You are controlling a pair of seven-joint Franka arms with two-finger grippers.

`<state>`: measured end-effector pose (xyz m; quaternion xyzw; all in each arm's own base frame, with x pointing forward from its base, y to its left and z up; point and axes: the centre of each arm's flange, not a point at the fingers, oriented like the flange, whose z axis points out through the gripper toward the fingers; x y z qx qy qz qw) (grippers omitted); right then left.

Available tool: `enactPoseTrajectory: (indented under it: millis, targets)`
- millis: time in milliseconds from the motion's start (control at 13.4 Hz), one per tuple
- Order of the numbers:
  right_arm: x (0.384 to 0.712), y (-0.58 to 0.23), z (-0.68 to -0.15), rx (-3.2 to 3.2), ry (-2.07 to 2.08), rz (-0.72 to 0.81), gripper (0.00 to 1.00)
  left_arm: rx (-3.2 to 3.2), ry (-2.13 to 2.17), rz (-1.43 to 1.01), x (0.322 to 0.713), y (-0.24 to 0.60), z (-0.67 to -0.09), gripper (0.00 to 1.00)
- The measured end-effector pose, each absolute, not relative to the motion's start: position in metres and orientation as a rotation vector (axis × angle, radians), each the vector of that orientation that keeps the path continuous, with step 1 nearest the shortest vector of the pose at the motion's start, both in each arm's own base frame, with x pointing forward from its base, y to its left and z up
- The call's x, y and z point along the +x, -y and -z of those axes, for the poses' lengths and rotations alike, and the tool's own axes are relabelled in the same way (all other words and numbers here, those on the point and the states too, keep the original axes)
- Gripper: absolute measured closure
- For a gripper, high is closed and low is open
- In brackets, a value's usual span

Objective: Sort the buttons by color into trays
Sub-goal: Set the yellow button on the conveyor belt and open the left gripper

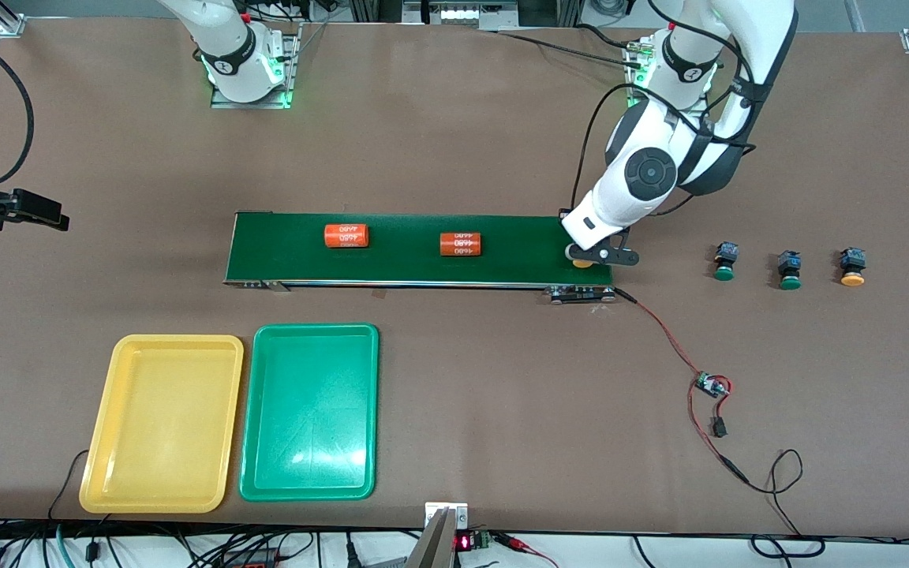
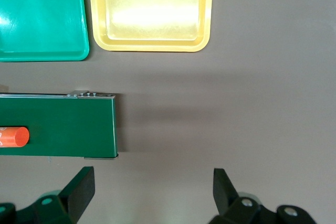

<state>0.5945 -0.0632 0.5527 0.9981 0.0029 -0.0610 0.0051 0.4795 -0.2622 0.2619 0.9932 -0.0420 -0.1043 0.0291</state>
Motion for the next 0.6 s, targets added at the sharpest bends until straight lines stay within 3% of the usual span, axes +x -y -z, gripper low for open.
enactPoseTrajectory:
  millis: [150,599]
  targets:
    - [0.594,0.063,-0.553,3.125,-0.009,0.191,0.00,3.062,0.134,0.315,0.482,0.266,-0.263,0.63]
    - [0.594,0.063,-0.553,3.126,-0.010,0.192,0.00,3.038,-0.005,0.170,0.520,0.225,-0.315,0.04]
